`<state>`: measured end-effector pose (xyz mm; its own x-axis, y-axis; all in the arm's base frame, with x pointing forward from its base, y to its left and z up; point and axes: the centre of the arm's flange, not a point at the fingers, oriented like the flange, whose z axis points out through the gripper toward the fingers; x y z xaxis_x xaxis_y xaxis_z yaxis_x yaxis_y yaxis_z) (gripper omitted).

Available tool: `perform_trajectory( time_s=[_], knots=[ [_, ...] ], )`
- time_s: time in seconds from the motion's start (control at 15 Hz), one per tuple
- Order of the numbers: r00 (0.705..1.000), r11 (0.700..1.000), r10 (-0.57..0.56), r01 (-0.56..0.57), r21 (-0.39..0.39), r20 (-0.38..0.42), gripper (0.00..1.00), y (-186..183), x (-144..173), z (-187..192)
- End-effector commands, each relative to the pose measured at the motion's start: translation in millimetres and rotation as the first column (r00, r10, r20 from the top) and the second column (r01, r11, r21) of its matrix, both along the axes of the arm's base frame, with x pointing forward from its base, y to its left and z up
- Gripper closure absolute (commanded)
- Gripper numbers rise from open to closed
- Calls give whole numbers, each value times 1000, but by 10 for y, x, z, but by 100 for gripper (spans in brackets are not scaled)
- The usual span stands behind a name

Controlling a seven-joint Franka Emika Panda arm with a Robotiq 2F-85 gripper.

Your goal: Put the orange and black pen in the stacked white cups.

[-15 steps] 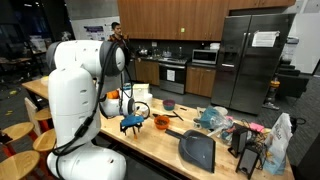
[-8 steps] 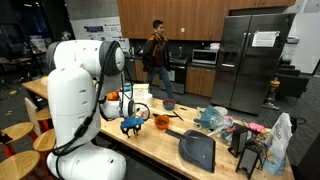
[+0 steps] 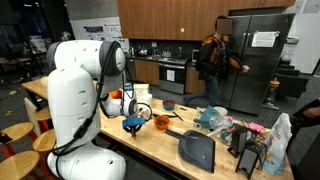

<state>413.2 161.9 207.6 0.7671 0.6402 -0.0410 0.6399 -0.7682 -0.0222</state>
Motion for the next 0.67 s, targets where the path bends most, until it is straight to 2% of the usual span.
perform_trajectory(
  time_s=[0.0, 0.07, 0.33, 0.6],
  knots=[
    [998, 1000, -18, 18, 9, -68, 100, -95, -43, -150],
    [997, 1000, -22, 23, 14, -71, 97, -105, -42, -146],
    [995, 999, -11, 14, 31, -98, 97, -128, -43, -159],
    [982, 993, 110, -101, 63, -152, 97, -40, -76, -12]
  ],
)
